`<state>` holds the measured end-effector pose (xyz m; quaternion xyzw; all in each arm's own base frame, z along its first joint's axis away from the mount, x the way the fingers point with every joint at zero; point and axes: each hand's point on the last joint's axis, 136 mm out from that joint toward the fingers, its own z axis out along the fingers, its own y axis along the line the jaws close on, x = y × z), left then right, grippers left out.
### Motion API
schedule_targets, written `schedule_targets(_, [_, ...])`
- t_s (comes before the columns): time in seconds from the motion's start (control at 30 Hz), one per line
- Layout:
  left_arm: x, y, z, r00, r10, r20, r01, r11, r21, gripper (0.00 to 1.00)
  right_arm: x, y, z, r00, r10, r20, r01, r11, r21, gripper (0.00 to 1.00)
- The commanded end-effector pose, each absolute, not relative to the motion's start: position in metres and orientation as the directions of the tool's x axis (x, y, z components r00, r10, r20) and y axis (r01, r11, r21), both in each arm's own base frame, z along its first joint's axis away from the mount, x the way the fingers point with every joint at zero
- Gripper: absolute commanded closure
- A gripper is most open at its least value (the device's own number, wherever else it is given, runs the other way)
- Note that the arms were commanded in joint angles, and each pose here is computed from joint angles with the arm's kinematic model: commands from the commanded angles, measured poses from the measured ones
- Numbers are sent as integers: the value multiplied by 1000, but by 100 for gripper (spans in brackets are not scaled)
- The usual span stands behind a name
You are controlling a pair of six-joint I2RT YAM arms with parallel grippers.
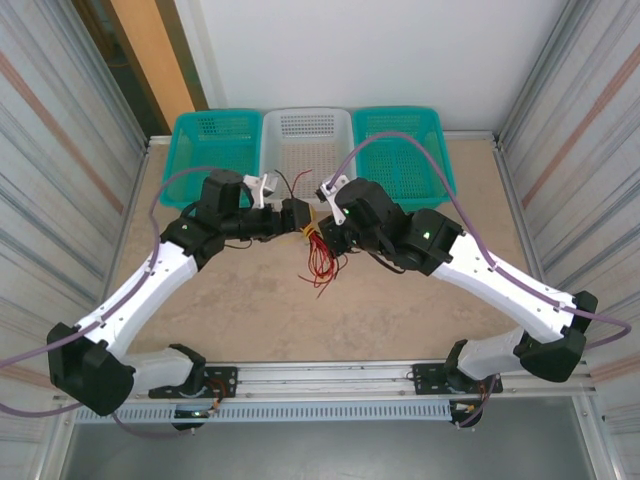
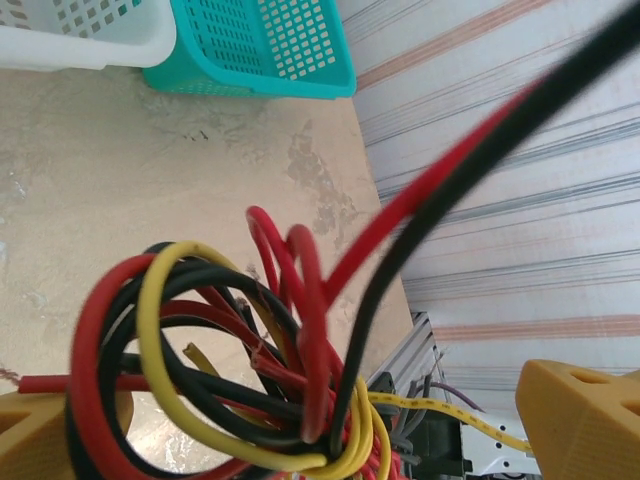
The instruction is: Untangle the cables
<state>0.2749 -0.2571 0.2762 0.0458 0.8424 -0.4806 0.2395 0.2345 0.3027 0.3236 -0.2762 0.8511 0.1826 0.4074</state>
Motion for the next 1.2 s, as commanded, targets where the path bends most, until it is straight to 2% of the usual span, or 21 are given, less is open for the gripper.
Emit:
schedule_targets(0.0, [278, -248, 274, -878, -191, -439, 278, 543, -792, 1, 233, 301, 356, -448, -284, -848, -636, 768, 78, 100])
schedule_targets(0.27, [278, -253, 262, -898, -203, -389, 246, 502, -829, 1, 232, 309, 360, -434, -281, -856, -649, 756, 81, 100])
schedule_targets(0.37, [279, -257, 263, -904, -206, -374, 243, 474, -847, 8, 232, 311, 359, -437, -281, -855, -650, 755, 84, 100])
schedule_targets(0.6, [277, -263, 264, -916, -201, -347, 235, 433, -870, 34, 234, 314, 353, -445, -285, -849, -645, 759, 84, 100])
schedule_targets(0.77, [276, -263, 265, -918, -201, -343, 233, 427, -874, 67, 236, 317, 350, -453, -285, -845, -644, 760, 88, 100])
schedule_targets(0.93, [277, -267, 270, -917, -198, -345, 249, 391, -886, 87, 237, 315, 351, -457, -271, -847, -629, 772, 92, 100])
schedule_targets(0.97, [277, -267, 272, -916, -198, -348, 253, 385, -887, 91, 238, 313, 351, -457, -266, -849, -620, 779, 90, 93])
schedule_targets(1.0, [278, -268, 274, -914, -199, -353, 260, 378, -889, 96, 240, 309, 352, -456, -256, -852, -607, 790, 88, 77])
schedule_targets(1.03, [279, -268, 276, -913, -202, -354, 263, 369, -891, 99, 241, 305, 353, -454, -243, -857, -592, 802, 86, 57])
schedule_targets(1.07, [280, -268, 279, -911, -208, -355, 266, 362, -894, 100, 242, 301, 353, -455, -228, -861, -576, 812, 90, 47])
schedule_targets(1.1, [282, -267, 282, -910, -217, -353, 264, 353, -898, 100, 244, 296, 354, -462, -209, -862, -562, 821, 102, 28])
schedule_targets(1.13, [284, -265, 283, -910, -228, -347, 256, 348, -902, 100, 246, 291, 353, -479, -179, -860, -547, 827, 132, 17])
schedule_targets(1.17, [286, -264, 285, -910, -239, -339, 248, 344, -906, 100, 246, 288, 353, -497, -148, -855, -544, 821, 174, 14])
